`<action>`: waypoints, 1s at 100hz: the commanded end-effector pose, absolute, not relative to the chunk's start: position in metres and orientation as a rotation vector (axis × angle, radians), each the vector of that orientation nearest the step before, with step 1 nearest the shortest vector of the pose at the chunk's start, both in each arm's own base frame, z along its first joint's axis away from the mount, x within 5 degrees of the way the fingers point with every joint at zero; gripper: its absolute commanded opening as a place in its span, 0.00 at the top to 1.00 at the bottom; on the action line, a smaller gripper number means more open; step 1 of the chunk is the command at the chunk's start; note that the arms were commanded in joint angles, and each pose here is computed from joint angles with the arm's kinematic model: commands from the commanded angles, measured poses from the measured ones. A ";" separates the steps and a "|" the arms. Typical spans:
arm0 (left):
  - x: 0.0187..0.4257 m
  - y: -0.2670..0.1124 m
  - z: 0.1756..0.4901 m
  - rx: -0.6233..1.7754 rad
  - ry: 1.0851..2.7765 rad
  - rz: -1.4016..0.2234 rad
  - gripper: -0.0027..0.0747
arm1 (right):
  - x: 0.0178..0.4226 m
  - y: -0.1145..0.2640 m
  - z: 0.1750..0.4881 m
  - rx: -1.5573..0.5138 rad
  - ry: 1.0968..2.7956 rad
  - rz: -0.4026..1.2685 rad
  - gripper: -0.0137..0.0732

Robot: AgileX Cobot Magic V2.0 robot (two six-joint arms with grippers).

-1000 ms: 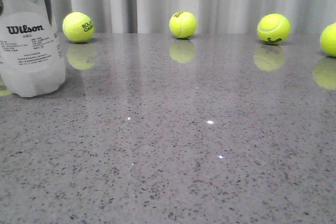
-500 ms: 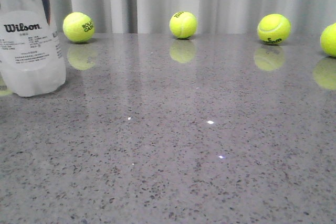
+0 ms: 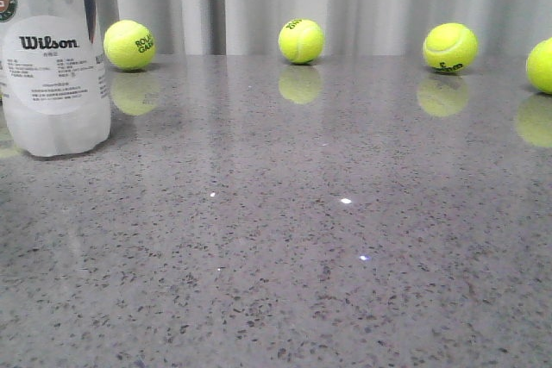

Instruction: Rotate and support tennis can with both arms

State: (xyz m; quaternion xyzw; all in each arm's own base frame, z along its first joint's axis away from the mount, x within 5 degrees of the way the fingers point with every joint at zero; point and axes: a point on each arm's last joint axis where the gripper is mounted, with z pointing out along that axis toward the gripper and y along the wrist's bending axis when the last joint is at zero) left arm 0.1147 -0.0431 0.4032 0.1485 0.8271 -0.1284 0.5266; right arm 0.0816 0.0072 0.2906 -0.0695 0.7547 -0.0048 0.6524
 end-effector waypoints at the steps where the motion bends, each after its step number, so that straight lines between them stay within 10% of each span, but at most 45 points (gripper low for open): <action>1: 0.109 -0.039 0.397 0.265 1.836 -0.329 0.28 | 0.082 0.006 0.306 -0.137 1.613 -0.025 0.92; 35: 0.104 -0.032 0.340 0.188 1.728 -0.301 0.30 | 0.082 0.006 0.306 -0.137 1.613 -0.025 0.92; 51: 0.105 -0.032 0.335 0.176 1.716 -0.300 0.49 | 0.082 0.006 0.306 -0.137 1.613 -0.025 0.92; 73: 0.106 -0.031 0.337 0.171 1.697 -0.298 1.00 | 0.082 0.006 0.306 -0.137 1.613 -0.025 0.92; 100: 0.106 -0.032 0.337 0.167 1.696 -0.302 0.99 | 0.082 0.006 0.306 -0.137 1.613 -0.025 0.92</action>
